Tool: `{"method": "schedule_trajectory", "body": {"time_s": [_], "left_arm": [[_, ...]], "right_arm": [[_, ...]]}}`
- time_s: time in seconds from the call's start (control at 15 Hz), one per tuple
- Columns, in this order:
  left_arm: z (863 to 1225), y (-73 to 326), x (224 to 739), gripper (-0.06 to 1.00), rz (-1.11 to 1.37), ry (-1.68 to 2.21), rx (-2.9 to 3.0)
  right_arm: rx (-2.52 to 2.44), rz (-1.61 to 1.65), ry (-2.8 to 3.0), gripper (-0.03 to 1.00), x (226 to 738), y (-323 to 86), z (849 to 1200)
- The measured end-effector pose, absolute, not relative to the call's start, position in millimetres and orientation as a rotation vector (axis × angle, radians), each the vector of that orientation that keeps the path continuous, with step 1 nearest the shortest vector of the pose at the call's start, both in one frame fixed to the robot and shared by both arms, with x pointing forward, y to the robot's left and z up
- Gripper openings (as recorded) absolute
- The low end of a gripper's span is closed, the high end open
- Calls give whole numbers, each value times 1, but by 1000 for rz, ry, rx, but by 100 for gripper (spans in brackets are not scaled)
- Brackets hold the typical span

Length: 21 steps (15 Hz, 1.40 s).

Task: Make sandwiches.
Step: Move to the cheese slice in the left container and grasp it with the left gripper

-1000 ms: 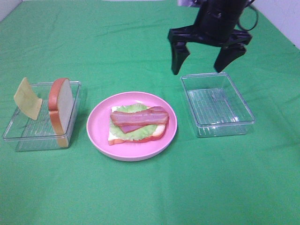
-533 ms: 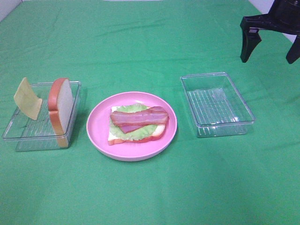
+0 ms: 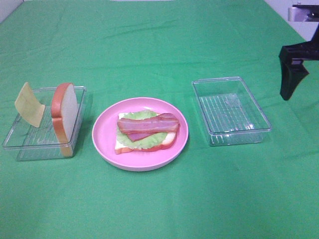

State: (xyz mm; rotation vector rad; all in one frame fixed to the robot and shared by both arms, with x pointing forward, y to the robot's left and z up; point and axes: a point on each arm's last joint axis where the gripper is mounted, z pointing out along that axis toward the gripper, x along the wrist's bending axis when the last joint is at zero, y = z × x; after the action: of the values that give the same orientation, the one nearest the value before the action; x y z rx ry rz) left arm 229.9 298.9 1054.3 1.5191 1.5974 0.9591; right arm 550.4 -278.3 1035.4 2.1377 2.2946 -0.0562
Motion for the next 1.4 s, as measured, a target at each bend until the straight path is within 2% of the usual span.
{"method": "schedule_trajectory", "body": {"time_s": [0.27,0.53,0.8,1.0,1.2,1.4], "left_arm": [[1054,299,230,99,959,1597,1519],[1054,299,230,99,959,1597,1519],[1054,299,230,99,959,1597,1519],[1054,299,230,99,959,1597,1519],[1054,299,230,99,959,1597,1519],[1054,299,230,99,959,1597,1519]], "right_arm": [[2057,147,2196,98,433,-287,1082],[1940,379,2066,98,353,-293,1092],[1810,598,1920,98,286,-297,1077],[1725,717,1827,98,249,-300,1051],[1659,803,1753,98,229,-302,1034],[1638,825,1736,98,230,-301,1029]]}}
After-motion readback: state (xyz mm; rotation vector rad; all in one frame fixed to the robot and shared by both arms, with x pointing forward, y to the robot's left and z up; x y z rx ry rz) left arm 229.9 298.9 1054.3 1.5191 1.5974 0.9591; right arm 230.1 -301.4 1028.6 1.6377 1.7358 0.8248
